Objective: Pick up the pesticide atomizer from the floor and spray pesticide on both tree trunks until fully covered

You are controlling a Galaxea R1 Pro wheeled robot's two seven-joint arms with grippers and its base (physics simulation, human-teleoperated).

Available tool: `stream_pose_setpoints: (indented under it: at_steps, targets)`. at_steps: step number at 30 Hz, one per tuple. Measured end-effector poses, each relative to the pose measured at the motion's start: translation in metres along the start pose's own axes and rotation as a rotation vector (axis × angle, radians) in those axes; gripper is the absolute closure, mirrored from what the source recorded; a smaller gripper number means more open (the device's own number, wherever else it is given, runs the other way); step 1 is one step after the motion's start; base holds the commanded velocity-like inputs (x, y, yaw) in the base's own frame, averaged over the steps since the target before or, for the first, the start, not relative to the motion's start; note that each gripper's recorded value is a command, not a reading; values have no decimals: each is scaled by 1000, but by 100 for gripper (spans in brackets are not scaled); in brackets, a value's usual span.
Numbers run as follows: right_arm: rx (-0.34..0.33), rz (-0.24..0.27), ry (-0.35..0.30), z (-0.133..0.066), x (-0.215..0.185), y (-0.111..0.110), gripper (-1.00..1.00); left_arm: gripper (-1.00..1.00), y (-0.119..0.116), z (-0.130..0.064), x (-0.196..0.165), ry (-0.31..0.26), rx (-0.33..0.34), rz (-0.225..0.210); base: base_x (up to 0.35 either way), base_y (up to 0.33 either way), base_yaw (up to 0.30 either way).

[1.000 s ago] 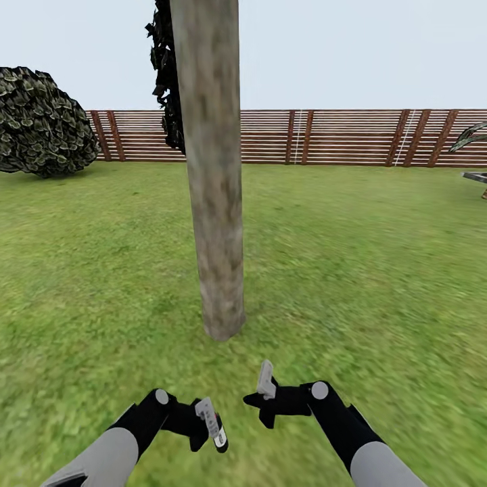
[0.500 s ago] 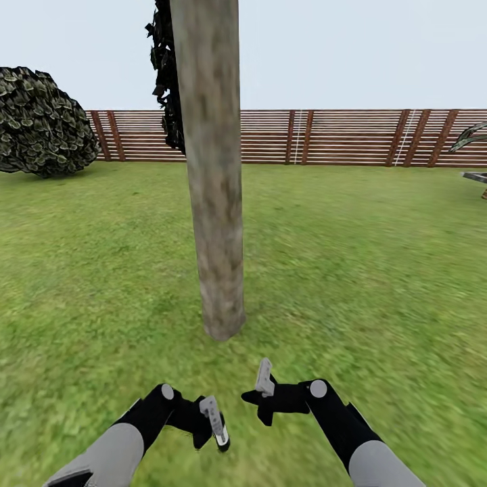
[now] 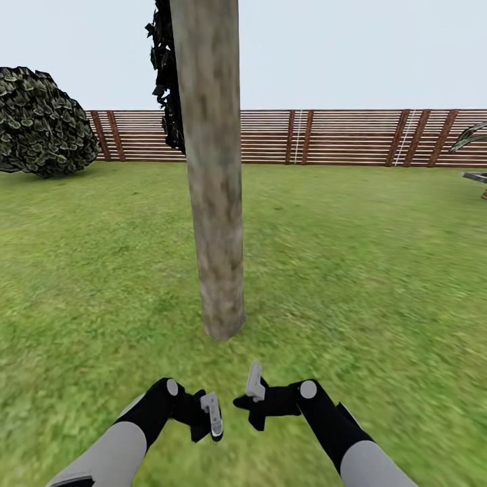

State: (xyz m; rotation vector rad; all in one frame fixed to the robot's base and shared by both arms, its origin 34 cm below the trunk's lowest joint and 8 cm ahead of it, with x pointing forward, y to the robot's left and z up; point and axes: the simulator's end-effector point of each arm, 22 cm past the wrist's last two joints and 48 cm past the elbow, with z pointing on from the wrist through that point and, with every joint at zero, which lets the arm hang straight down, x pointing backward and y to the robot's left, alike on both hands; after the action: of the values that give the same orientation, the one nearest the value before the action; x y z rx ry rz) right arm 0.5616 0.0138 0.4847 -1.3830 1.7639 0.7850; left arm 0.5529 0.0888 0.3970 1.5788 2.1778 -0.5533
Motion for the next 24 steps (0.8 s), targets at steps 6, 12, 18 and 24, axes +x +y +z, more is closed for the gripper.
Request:
stream_pose_setpoints:
  at_steps: [6, 12, 18, 24]
  targets:
    - [-14, 0, 23, 3, 3, 5, 100, 100, 0, -2, -3, -14, 11, 10, 0, 0, 0]
    - [-14, 0, 23, 3, 3, 5, 100, 100, -3, -8, -8, -22, 55, 16, 0, 0, 0]
    - [-14, -1, 24, 3, 3, 5, 100, 100, 4, -13, -20, -35, 55, 30, 0, 0, 0]
    - [-13, 0, 25, 2, 4, 4, 100, 100, 10, -18, -32, -46, 57, 44, 0, 0, 0]
